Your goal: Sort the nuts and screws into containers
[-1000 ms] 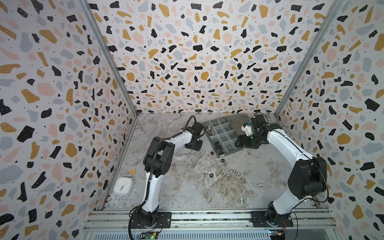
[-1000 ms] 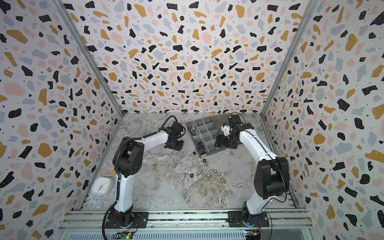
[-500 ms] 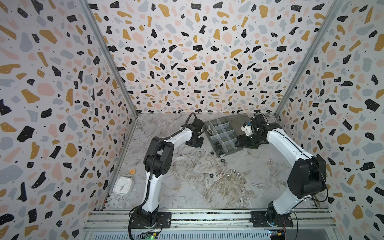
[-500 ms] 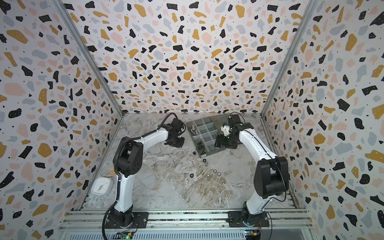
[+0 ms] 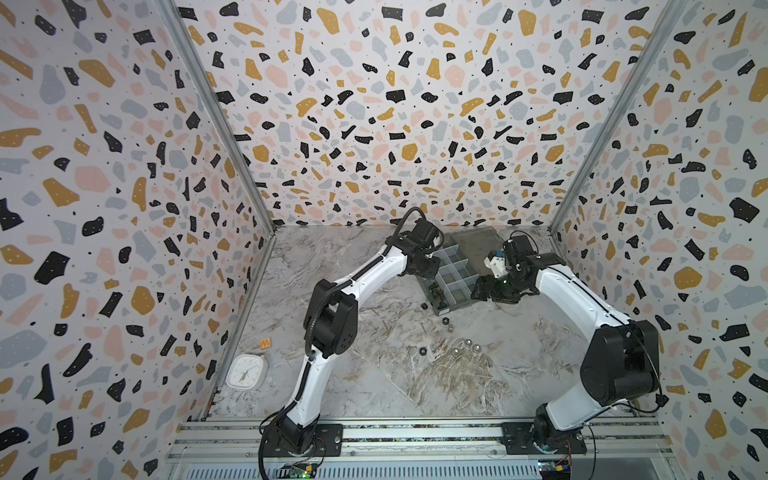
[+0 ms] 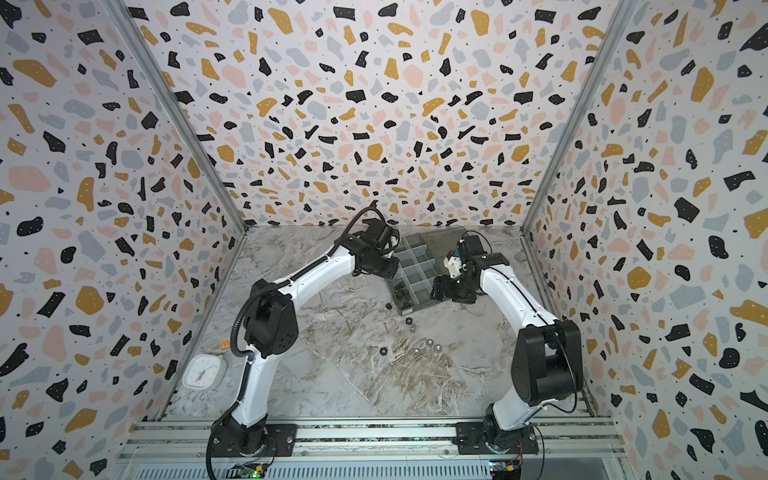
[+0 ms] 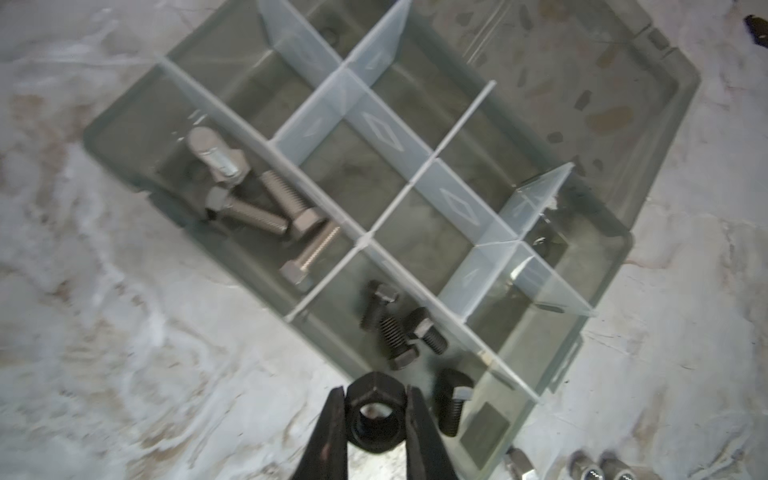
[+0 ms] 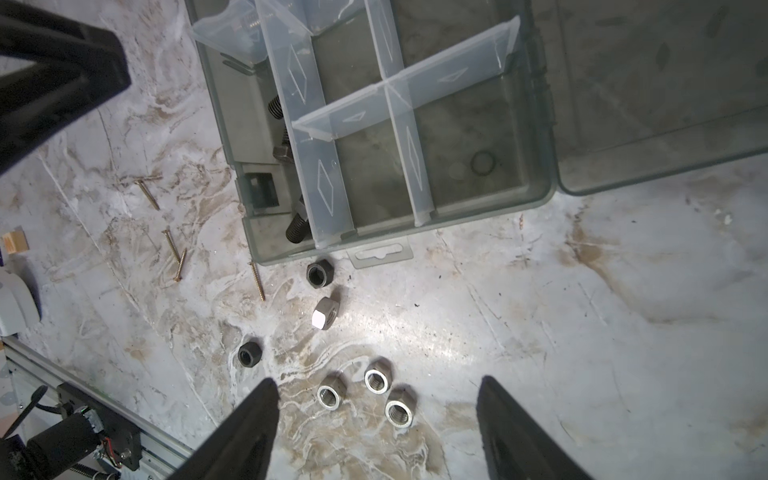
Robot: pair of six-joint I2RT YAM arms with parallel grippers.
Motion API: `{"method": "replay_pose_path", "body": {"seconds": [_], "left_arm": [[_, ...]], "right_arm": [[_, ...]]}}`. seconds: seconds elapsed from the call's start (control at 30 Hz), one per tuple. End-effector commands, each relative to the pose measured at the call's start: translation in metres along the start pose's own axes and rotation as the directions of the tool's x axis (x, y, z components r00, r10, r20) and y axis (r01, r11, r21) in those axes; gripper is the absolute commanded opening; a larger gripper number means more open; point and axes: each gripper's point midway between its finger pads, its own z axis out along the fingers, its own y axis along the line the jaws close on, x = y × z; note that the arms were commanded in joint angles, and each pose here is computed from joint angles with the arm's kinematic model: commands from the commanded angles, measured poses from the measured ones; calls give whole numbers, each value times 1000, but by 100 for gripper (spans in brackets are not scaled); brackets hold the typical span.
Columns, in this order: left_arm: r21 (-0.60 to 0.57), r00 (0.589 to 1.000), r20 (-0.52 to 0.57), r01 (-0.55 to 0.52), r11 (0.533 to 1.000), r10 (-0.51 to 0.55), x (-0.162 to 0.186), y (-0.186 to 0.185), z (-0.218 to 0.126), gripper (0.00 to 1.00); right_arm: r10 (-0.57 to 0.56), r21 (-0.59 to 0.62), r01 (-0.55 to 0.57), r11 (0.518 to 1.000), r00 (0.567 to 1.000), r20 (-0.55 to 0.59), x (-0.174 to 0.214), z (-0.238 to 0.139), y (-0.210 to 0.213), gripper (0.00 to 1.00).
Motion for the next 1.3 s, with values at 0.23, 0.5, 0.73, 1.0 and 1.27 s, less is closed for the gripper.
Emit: {"method": "replay_pose_path", "body": {"seconds": [0.23,0.5,0.73,1.0,1.27], "left_arm": [[119,999,-13,-44,992,46,4,-67,26,15],[154,998,-22,-52,987,56,12,-83,41,17],[177,999,-21,-42,983,47,11,-87,52,21],[184,998,16,-69,981,67,0,-90,42,64],[64,998,36,-57,996,55,7,-51,-6,61]], "right_arm": [[33,35,-37,999,994,102,-1,-21,-12,77],[38,31,-41,999,994,99,7,-19,-14,77],[44,31,-47,998,994,102,11,-20,-14,77],[33,23,-36,999,994,103,13,-24,-10,77],[-26,39,22,999,994,102,22,-33,7,78]]}}
